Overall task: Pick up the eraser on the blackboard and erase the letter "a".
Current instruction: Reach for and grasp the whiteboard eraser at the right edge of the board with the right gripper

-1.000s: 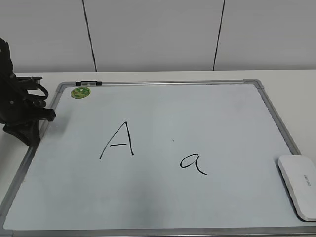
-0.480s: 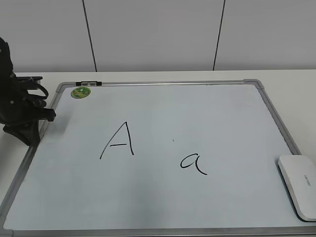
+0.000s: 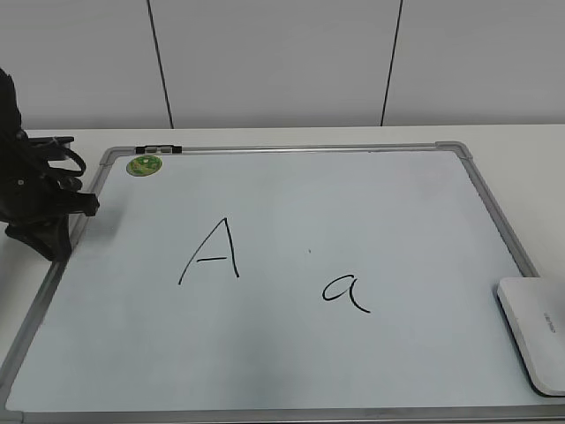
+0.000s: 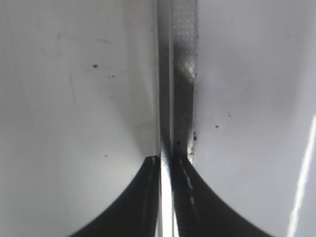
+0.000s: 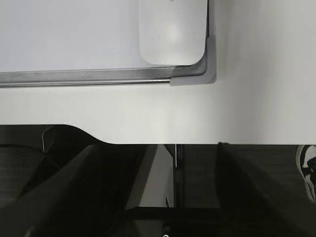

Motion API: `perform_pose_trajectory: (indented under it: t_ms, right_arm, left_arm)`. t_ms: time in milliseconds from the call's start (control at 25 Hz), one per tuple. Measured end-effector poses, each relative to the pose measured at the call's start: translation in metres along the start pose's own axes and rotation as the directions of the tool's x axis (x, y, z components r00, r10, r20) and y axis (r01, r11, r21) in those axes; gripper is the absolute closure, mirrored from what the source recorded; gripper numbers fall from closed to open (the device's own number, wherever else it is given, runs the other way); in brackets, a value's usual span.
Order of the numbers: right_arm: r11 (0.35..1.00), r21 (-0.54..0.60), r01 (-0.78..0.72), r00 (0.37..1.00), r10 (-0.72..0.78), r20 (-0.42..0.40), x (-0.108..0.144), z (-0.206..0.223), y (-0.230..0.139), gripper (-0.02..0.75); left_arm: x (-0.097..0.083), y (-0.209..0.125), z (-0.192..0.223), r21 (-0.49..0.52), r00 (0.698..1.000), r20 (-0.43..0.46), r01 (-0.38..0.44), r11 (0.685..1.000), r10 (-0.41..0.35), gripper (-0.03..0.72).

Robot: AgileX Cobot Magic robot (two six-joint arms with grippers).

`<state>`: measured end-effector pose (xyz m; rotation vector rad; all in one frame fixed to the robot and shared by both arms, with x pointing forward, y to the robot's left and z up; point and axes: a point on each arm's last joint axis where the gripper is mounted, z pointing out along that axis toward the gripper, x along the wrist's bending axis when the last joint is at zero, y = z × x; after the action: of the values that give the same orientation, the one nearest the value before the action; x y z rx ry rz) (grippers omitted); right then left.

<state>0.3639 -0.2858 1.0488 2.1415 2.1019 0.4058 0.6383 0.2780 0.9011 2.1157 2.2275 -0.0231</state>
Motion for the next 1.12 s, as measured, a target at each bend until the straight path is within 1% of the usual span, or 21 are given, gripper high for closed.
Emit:
perform_pose_trajectory:
  t_ms: [80,160,240,320,360,440,880,1080,1120]
  right_arm:
    - [0.997,0.074,0.004,1.0,-0.005,0.007,-0.001,0.019,0.015,0.204]
    - [0.995,0.096,0.009,1.0,-0.01,0.01,-0.002,0.031,0.025,0.203]
    - [0.995,0.101,0.004,1.0,-0.006,0.013,-0.003,0.041,0.033,0.172]
    - [0.995,0.098,-0.001,1.0,-0.001,0.016,-0.003,0.053,0.042,0.103]
    - [0.996,0.088,-0.003,1.0,0.001,0.018,-0.004,0.059,0.047,0.084]
    - [0.996,0.086,-0.004,1.0,0.003,0.019,-0.004,0.063,0.05,0.076]
    - [0.99,0.139,-0.016,1.0,0.012,0.028,-0.005,0.102,0.102,0.066]
    - [0.983,0.182,-0.022,0.999,0.016,0.033,-0.006,0.122,0.113,0.066]
    - [0.984,0.176,-0.024,0.999,0.018,0.039,-0.007,0.123,0.114,0.066]
  left_arm:
    - [0.0,0.0,0.0,0.0,1.0,0.003,0.002,1.0,-0.002,0.62]
    - [0.0,0.0,0.0,0.0,1.0,0.003,0.002,1.0,-0.002,0.62]
    - [0.0,0.0,0.0,0.0,1.0,0.003,0.002,1.0,-0.002,0.62]
    - [0.0,0.0,0.0,0.0,1.0,0.003,0.003,1.0,-0.003,0.62]
    - [0.0,0.0,0.0,0.0,1.0,0.005,0.004,1.0,-0.004,0.62]
    - [0.0,0.0,0.0,0.0,1.0,0.005,0.004,1.0,-0.004,0.62]
    - [0.0,0.0,0.0,0.0,1.0,0.005,0.004,1.0,-0.004,0.62]
    - [0.0,0.0,0.0,0.0,1.0,0.005,0.004,1.0,-0.004,0.62]
    - [0.0,0.0,0.0,0.0,1.0,0.005,0.004,1.0,-0.004,0.62]
